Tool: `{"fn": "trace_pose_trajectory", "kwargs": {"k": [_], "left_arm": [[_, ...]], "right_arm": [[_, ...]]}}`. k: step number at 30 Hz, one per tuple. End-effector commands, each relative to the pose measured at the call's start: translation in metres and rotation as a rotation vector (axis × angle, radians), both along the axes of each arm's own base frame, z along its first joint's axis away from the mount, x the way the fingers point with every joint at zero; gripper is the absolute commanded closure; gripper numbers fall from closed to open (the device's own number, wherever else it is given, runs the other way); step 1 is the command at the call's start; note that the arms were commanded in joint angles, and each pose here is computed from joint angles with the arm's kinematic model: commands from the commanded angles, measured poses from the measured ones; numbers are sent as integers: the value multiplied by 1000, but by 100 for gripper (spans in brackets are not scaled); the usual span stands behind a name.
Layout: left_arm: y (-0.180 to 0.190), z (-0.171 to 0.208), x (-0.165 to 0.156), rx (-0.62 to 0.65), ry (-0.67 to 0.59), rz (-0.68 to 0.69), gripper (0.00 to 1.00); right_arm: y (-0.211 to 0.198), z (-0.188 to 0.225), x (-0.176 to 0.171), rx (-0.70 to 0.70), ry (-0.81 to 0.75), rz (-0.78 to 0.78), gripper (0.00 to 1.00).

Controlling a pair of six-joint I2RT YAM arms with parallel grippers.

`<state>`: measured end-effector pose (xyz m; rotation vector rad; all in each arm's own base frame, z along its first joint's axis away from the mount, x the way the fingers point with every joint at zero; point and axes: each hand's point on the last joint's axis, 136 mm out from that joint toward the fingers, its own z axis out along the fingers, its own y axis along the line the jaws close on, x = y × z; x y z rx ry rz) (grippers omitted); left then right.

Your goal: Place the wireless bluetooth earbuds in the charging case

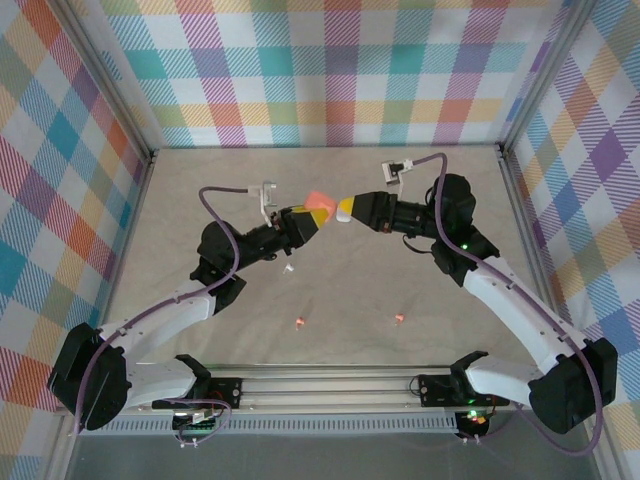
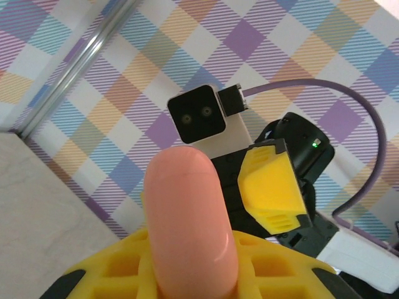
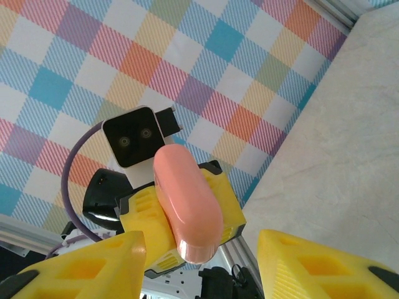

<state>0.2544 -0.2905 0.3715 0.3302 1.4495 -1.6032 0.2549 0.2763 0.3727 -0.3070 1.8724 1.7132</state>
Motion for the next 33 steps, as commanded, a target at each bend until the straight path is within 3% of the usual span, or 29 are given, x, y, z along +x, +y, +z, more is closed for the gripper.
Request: {"fn": "trace_pose_trajectory", "kwargs": {"k": [1, 33], "left_arm": [[7, 41, -14, -81, -78, -36, 100], [-12, 37, -17, -87, -38, -154, 100]], "right_arm": [[3, 13, -5, 39, -55, 42, 49], [24, 23, -8, 47, -100, 121, 65]]}}
